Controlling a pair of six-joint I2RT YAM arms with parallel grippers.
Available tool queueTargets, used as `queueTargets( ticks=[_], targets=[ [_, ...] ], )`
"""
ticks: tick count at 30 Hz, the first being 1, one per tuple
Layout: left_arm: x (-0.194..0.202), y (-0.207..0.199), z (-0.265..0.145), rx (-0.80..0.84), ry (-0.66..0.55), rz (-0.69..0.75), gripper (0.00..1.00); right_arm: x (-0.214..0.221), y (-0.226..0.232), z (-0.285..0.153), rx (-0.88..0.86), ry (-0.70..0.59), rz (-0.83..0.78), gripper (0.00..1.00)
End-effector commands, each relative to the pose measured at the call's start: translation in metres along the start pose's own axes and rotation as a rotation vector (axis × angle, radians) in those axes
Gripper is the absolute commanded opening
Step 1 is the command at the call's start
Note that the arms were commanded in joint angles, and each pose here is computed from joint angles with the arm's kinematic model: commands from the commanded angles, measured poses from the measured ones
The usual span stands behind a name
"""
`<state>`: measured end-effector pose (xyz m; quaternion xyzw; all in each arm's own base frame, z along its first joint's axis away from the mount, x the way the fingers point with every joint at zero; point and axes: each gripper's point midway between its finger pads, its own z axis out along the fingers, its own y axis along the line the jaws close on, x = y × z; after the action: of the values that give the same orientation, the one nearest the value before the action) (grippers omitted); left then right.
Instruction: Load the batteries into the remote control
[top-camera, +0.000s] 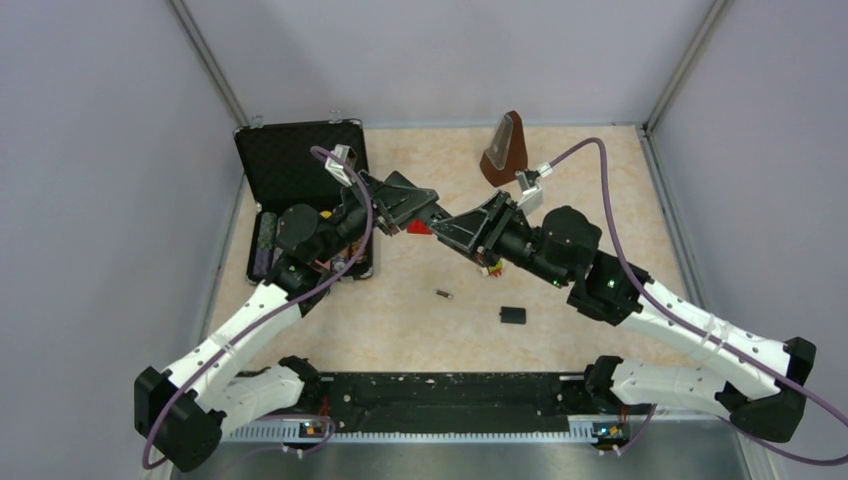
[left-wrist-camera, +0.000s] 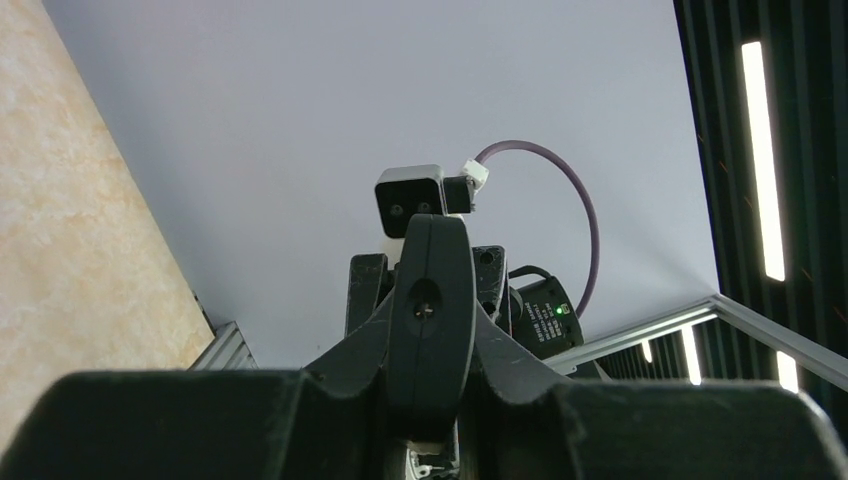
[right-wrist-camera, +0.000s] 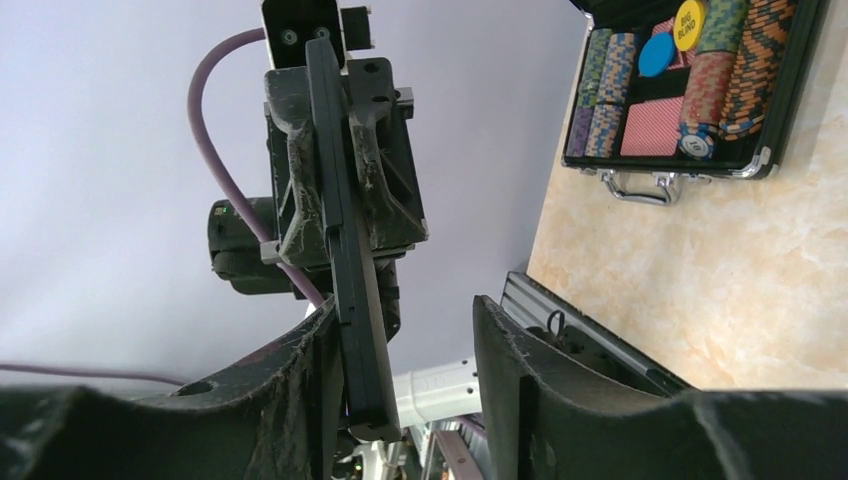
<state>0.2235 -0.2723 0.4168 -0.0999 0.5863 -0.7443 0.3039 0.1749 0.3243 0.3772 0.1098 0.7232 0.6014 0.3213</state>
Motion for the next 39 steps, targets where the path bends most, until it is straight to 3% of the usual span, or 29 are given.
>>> queueTargets(
  ticks=[1,4,7,13,19,26,33,36,39],
  targets=[
    [-0.010,-0.060,-0.008,0.198,-0.061,0.049,0.00,0.009,-0.037,-0.005,0.120,0.021,0.001,0.49],
    [-0.010,-0.056,-0.008,0.177,-0.062,0.068,0.00,0.007,-0.030,-0.008,0.096,0.015,-0.004,0.62],
    [-0.009,-0.049,-0.008,0.150,-0.062,0.094,0.00,0.000,-0.013,-0.014,0.029,-0.006,-0.039,0.81],
    [-0.005,-0.021,-0.014,0.056,-0.056,0.186,0.00,-0.025,0.025,-0.040,-0.108,-0.112,-0.122,0.90],
    [0.011,0.004,-0.024,0.031,0.010,0.249,0.00,-0.038,0.030,-0.057,-0.120,-0.169,-0.191,0.91],
    [0.034,0.021,-0.041,0.014,0.125,0.382,0.00,-0.047,0.002,-0.062,0.048,-0.173,-0.398,0.88],
    [0.057,0.018,-0.062,0.068,0.226,0.481,0.00,-0.006,-0.002,-0.052,-0.001,0.109,-0.679,0.88],
    [0.065,0.013,-0.069,0.098,0.272,0.529,0.00,0.017,-0.008,-0.048,-0.043,0.235,-0.710,0.85],
    [0.070,0.011,-0.073,0.110,0.306,0.568,0.00,0.024,-0.015,-0.042,-0.033,0.268,-0.700,0.80]
  ],
)
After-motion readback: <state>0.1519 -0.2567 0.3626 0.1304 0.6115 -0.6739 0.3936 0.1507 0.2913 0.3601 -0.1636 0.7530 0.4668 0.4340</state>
